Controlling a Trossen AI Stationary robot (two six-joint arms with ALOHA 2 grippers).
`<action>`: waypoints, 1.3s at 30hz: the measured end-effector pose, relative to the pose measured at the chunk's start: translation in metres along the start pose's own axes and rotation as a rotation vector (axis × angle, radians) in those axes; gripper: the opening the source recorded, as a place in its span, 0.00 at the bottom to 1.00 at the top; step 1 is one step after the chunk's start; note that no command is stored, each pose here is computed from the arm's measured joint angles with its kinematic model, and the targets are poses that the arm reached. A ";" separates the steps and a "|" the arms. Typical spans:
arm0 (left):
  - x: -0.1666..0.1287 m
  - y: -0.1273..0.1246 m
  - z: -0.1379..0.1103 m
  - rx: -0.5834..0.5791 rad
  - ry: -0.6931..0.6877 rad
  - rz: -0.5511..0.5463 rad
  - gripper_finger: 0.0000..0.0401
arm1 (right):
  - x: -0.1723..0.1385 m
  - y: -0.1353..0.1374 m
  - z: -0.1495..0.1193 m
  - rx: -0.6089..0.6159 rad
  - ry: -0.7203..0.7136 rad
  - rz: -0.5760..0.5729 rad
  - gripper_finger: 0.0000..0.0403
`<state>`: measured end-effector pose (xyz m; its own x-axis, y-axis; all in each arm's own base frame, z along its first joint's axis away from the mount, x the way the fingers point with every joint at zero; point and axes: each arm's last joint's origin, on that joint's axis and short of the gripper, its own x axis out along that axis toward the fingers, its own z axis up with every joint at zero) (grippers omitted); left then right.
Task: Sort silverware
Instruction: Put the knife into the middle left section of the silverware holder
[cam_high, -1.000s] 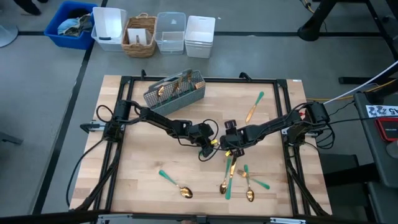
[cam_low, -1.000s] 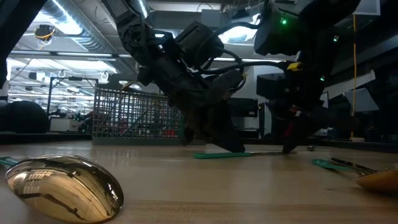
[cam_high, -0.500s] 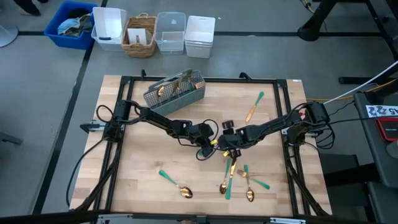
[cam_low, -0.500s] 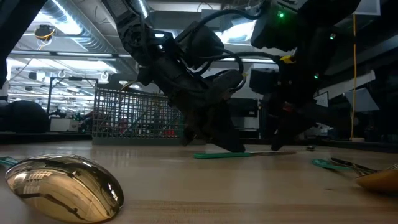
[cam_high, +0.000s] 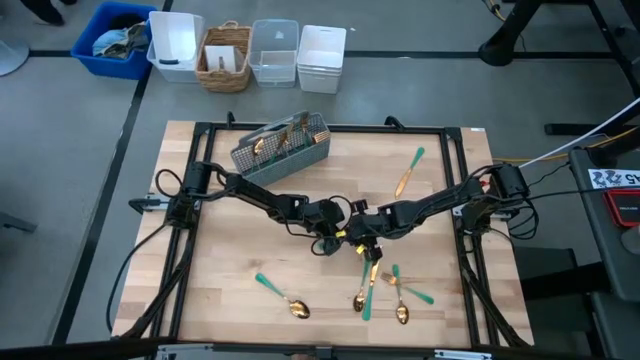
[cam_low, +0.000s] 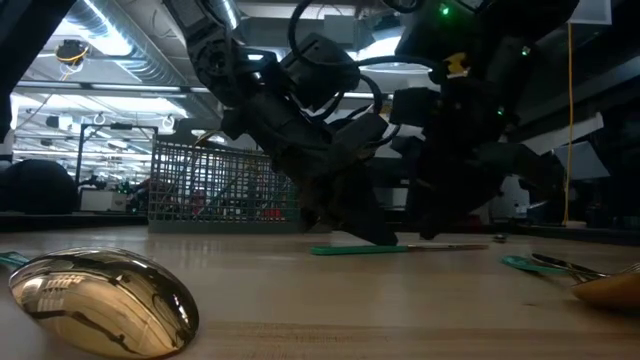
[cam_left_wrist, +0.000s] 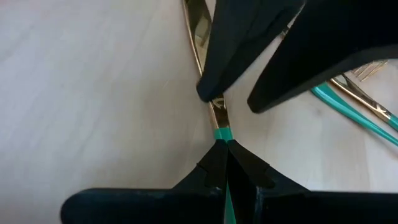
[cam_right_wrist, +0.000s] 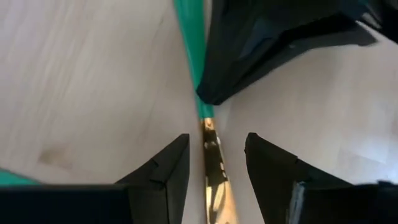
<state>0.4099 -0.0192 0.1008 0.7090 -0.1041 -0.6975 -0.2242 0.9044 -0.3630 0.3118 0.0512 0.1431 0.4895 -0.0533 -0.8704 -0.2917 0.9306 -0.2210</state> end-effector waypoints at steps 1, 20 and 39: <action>0.000 -0.001 0.000 0.002 -0.003 -0.004 0.00 | 0.002 0.001 0.000 0.002 0.001 0.015 0.38; 0.001 -0.010 -0.001 0.021 -0.030 -0.026 0.00 | 0.014 0.006 -0.001 0.045 0.001 0.117 0.10; 0.000 -0.012 0.002 0.072 -0.060 -0.038 0.00 | 0.015 0.007 -0.003 0.169 0.023 0.125 0.29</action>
<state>0.4139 -0.0298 0.1064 0.7555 -0.1154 -0.6450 -0.1497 0.9279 -0.3413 0.3149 0.0554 0.1269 0.4386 0.0595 -0.8967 -0.2059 0.9779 -0.0359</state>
